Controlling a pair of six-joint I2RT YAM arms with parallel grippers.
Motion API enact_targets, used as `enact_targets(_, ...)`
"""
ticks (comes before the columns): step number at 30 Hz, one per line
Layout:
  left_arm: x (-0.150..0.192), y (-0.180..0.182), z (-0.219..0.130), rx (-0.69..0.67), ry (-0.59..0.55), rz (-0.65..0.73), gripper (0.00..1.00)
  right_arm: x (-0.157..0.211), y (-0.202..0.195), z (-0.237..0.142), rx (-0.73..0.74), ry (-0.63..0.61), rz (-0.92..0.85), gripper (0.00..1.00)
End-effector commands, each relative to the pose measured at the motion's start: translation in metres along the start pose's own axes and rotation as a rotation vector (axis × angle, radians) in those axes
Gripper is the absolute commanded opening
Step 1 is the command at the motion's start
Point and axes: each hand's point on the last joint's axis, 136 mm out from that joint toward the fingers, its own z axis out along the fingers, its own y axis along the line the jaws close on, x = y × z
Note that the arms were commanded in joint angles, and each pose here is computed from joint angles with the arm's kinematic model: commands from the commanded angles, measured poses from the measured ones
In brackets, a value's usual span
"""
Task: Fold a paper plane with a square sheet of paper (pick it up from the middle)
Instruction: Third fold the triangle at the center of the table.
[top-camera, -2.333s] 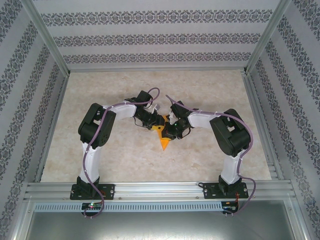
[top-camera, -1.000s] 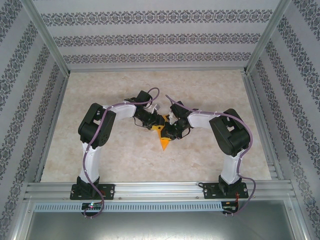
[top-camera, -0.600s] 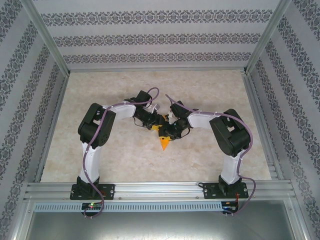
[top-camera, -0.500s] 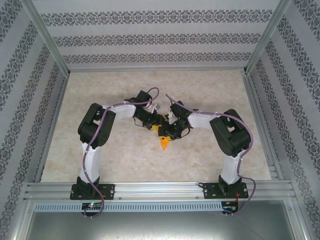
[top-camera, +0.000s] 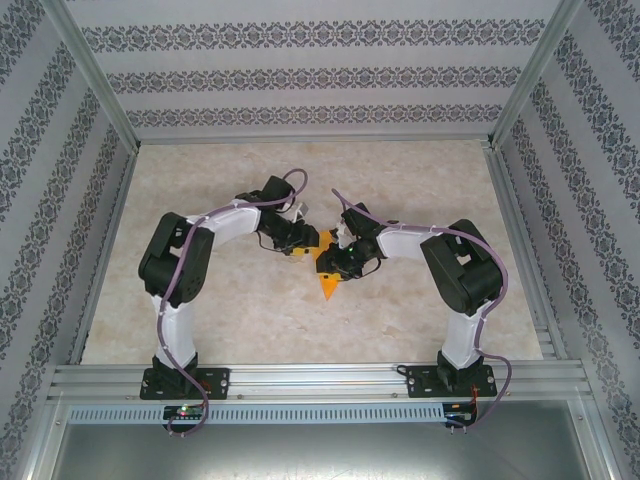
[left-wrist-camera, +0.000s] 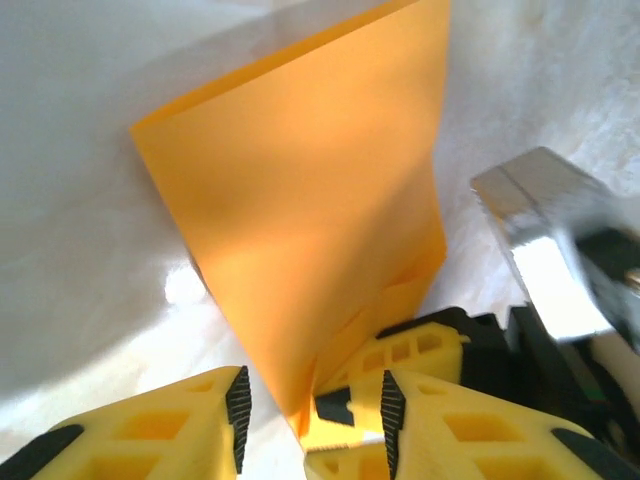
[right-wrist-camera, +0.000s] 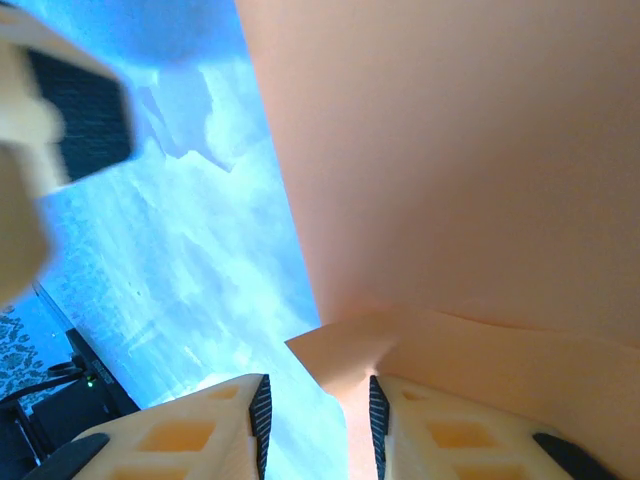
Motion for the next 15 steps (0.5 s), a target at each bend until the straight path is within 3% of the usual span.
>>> enact_targets(1,0.014,-0.001,-0.011,-0.005,0.021,0.01,0.39,0.005,-0.033,0.007,0.098,-0.009,0.041,0.33)
enact_targets(5,0.02,-0.008,-0.008,0.04,0.037,0.002,0.25,0.005,-0.032,0.007,0.09,-0.012,0.039,0.27)
enact_targets(15,0.03,-0.017,0.013,0.087,0.086,-0.001,0.14,0.006,-0.031,0.006,0.076,-0.011,0.028,0.26)
